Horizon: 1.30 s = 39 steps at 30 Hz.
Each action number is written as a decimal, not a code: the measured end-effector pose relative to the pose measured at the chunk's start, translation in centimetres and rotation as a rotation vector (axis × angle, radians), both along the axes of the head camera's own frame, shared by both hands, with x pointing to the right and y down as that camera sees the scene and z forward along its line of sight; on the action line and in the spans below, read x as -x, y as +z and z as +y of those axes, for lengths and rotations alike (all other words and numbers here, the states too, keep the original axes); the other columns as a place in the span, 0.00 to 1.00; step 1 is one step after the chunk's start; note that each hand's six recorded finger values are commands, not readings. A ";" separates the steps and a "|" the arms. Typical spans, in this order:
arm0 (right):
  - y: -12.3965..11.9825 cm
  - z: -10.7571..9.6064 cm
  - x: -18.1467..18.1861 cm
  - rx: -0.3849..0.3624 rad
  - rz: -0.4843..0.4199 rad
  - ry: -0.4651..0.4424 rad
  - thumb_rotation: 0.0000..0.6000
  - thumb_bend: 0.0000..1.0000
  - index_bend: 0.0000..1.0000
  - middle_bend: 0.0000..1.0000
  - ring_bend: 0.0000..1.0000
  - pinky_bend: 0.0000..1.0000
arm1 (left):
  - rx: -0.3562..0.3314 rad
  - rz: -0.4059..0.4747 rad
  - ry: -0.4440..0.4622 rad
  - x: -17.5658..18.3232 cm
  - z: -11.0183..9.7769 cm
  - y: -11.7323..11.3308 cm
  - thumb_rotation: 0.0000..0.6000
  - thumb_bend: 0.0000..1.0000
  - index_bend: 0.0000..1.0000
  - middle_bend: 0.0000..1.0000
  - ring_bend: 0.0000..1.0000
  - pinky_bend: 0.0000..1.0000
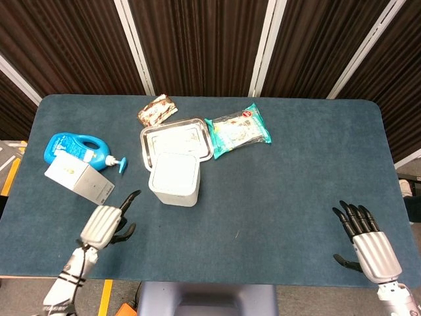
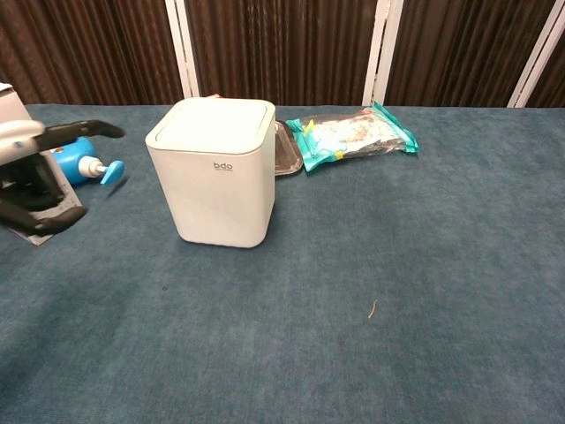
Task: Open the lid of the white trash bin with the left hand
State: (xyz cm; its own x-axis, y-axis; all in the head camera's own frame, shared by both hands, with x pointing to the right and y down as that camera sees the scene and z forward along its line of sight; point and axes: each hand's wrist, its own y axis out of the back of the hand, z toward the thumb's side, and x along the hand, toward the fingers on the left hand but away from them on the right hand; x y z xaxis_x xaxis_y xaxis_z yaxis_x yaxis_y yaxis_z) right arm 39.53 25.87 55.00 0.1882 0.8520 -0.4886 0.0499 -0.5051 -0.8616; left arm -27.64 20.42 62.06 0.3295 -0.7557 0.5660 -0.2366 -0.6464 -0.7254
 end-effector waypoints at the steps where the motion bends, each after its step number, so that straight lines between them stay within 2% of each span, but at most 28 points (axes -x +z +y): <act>1: 0.0 0.0 0.0 0.000 -0.001 -0.001 1.00 0.08 0.00 0.00 0.00 0.00 | 0.005 0.001 -0.005 -0.5 -0.4 0.1 1.00 0.45 0.00 1.00 1.00 1.00; 5: -0.3 0.2 0.1 -0.005 -0.005 -0.004 1.00 0.08 0.00 0.00 0.00 0.00 | -0.004 0.001 -0.011 -2.9 -2.4 0.1 1.00 0.45 0.00 1.00 1.00 1.00; 10: -0.2 0.2 0.0 -0.003 -0.003 -0.004 1.00 0.08 0.00 0.00 0.00 0.00 | 0.002 0.021 -0.010 -4.7 -3.3 -0.4 1.00 0.45 0.00 1.00 1.00 1.00; 15: -0.1 0.2 0.1 0.003 0.001 -0.005 1.00 0.08 0.00 0.00 0.00 0.00 | 0.018 0.003 0.010 -5.3 -3.3 0.1 1.00 0.45 0.00 1.00 1.00 1.00; 22: -0.3 0.0 -0.2 -0.003 -0.006 0.005 1.00 0.08 0.00 0.00 0.00 0.00 | 0.072 -0.105 0.075 -5.8 -2.5 2.0 1.00 0.45 0.00 1.00 1.00 1.00; 28: -0.4 0.1 -0.2 -0.004 -0.004 0.007 1.00 0.08 0.00 0.00 0.00 0.00 | 0.085 -0.177 0.123 -5.9 -2.1 2.7 1.00 0.45 0.00 1.00 1.00 1.00; 31: -0.4 0.0 -0.2 -0.004 -0.003 0.008 1.00 0.08 0.00 0.00 0.00 0.00 | 0.051 -0.162 0.115 -6.1 -2.5 2.0 1.00 0.45 0.00 1.00 1.00 1.00; 34: -0.3 0.0 -0.3 -0.003 -0.001 0.008 1.00 0.08 0.00 0.00 0.00 0.00 | -0.030 -0.125 0.112 -6.4 -3.1 0.4 1.00 0.45 0.00 1.00 1.00 1.00; 39: -0.4 0.1 -0.2 0.000 0.005 0.004 1.00 0.08 0.00 0.00 0.00 0.00 | -0.200 -0.071 0.144 -6.3 -3.4 -3.7 1.00 0.45 0.00 1.00 1.00 1.00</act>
